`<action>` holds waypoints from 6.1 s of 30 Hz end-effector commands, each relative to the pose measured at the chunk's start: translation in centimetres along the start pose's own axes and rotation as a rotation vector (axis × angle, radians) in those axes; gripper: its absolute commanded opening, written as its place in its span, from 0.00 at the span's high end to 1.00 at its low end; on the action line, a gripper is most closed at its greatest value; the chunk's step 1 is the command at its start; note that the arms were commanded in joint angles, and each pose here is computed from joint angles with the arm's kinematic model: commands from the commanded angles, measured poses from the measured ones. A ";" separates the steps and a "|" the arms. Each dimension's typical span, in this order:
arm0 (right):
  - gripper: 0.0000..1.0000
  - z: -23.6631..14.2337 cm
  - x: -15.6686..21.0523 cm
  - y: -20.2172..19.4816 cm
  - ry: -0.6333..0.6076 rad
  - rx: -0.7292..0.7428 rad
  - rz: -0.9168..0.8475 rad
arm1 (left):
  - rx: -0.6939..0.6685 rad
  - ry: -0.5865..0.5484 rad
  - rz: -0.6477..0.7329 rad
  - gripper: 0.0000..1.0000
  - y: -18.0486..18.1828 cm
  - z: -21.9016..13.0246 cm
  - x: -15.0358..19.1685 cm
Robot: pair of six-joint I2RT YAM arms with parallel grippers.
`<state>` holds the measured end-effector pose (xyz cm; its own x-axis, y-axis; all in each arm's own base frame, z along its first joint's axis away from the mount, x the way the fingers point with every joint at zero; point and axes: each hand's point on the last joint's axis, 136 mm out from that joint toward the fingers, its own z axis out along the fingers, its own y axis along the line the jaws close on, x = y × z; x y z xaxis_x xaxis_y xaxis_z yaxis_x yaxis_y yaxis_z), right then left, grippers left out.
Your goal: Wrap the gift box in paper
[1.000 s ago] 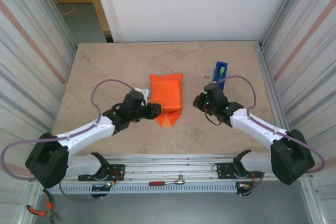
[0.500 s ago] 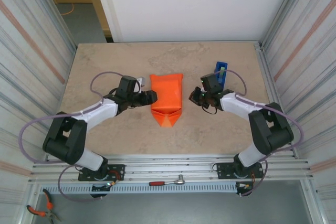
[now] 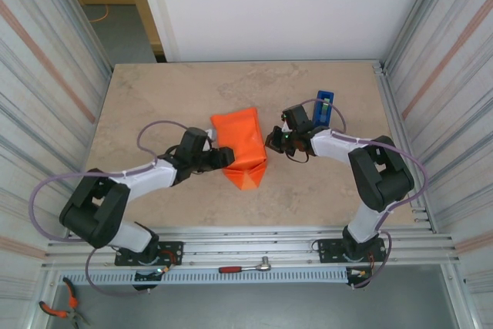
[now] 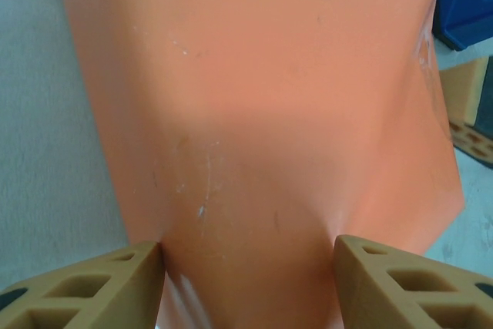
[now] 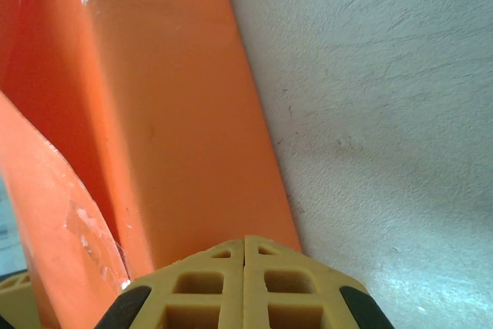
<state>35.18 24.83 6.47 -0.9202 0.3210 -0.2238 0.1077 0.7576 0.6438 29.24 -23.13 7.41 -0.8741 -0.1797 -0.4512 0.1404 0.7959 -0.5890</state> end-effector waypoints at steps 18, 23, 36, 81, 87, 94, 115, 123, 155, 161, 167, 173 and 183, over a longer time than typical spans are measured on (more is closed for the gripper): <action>1.00 -3.9 -0.1 4.5 -0.100 -0.116 -0.080 | -0.154 -0.106 0.134 0.13 0.4 -5.5 -2.4; 1.00 -1.9 0.7 3.8 -0.069 -0.101 -0.066 | -0.182 -0.122 0.149 0.01 0.6 -6.1 -2.8; 1.00 -6.3 2.7 5.1 -0.118 -0.143 -0.136 | -0.259 -0.172 0.149 0.01 2.7 -7.7 -2.2; 1.00 4.5 11.3 3.7 -0.064 -0.055 -0.186 | -0.309 -0.218 0.002 0.01 8.2 -9.3 3.7; 1.00 3.2 11.9 4.9 -0.053 -0.105 -0.187 | -0.282 -0.203 0.026 0.01 7.6 -9.2 3.7; 1.00 0.8 12.3 6.8 -0.061 -0.135 -0.220 | -0.250 -0.207 0.017 0.01 6.9 -9.1 3.5; 1.00 -3.6 9.2 1.9 -0.183 -0.018 -0.176 | -0.061 -0.064 0.141 0.62 -0.7 -4.2 -0.4; 1.00 -3.7 8.7 -0.8 -0.186 0.014 -0.132 | -0.066 -0.057 0.146 0.60 -0.4 -3.3 0.0; 1.00 -1.1 10.4 -1.2 -0.091 0.024 -0.132 | -0.104 -0.148 0.183 0.13 -0.5 -7.3 -1.1; 1.00 0.2 11.4 -1.5 -0.056 0.039 -0.139 | -0.113 -0.141 0.169 0.10 0.3 -7.4 -0.2; 1.00 0.5 12.1 -2.1 -0.042 0.048 -0.127 | -0.123 -0.138 0.164 0.08 0.8 -7.4 0.1; 1.00 -1.4 11.8 -0.2 -0.080 0.024 -0.170 | -0.137 -0.137 0.162 0.01 1.1 -7.5 0.2; 1.00 -0.6 12.7 -1.5 -0.061 0.069 -0.178 | -0.147 -0.133 0.152 0.01 1.8 -7.7 0.8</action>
<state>23.13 27.82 4.09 -0.9036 0.2157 -0.3701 -0.0375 0.8208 0.5700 25.24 -18.19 11.04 -0.7861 -0.1005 -0.6099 0.2102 0.8845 -0.4165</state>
